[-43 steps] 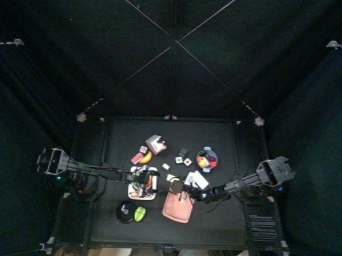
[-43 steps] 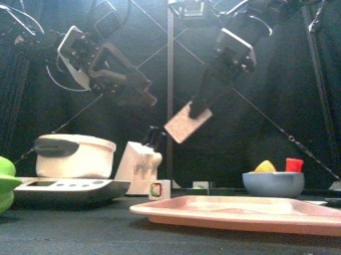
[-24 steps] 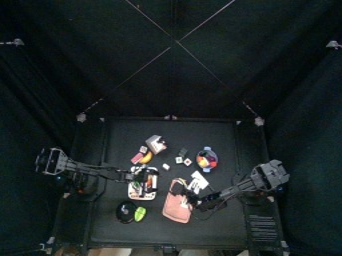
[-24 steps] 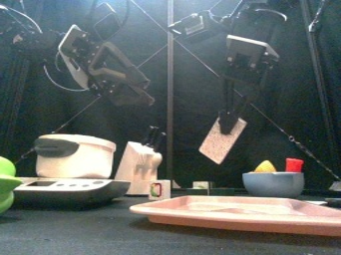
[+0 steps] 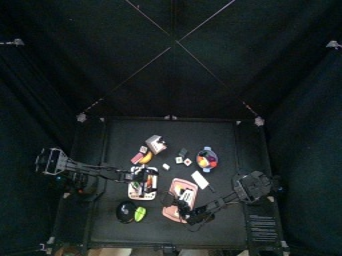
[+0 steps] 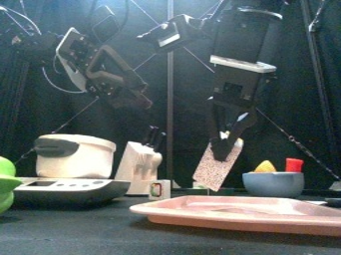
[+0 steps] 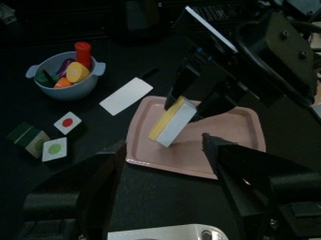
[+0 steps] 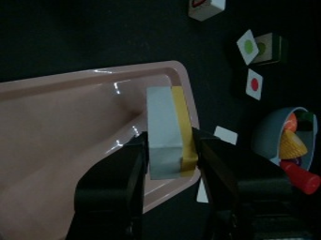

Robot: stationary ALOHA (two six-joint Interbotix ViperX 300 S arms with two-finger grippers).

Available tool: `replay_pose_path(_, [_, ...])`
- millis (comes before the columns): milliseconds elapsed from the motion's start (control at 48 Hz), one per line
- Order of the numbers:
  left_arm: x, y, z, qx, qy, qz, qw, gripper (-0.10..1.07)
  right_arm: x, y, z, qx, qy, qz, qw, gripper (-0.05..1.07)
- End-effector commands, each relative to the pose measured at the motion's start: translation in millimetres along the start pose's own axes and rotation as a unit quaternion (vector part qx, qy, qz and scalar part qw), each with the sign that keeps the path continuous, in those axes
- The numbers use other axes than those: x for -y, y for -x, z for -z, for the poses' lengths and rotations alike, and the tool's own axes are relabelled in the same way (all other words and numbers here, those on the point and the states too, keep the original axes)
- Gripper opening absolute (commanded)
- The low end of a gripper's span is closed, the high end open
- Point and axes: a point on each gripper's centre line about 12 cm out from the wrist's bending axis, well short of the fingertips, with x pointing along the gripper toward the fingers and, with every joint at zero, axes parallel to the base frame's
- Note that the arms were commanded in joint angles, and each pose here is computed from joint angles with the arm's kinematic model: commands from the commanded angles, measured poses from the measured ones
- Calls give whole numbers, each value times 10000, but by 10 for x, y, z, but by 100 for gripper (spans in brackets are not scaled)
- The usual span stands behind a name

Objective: Place egg sushi on plate

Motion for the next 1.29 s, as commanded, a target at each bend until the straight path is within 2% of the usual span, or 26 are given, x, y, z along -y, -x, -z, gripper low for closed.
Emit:
replay_pose_path(0, [-18, 16, -99, 183, 8, -31, 9998, 98, 46, 89, -80, 91, -136, -62, 9998, 62])
replay_pose_path(146, [-22, 18, -93, 175, 10, -37, 9998, 98, 37, 81, -59, 24, -147, -80, 9999, 67])
replay_pose_path(417, [-22, 20, -85, 159, 11, -37, 9999, 98, 20, 52, -47, -42, -148, -84, 9998, 93])
replay_pose_path(562, [-32, 20, -86, 166, 15, -51, 9998, 98, -3, 57, -62, -15, -163, -169, 9997, 103])
replay_pose_path(854, [-31, 23, -72, 143, 16, -50, 9999, 98, 29, 111, -99, 73, -207, -247, 9995, 104])
replay_pose_path(1271, [-33, 28, -52, 112, 52, -63, 9999, 98, 64, 67, -85, 12, -216, -183, 9996, 104])
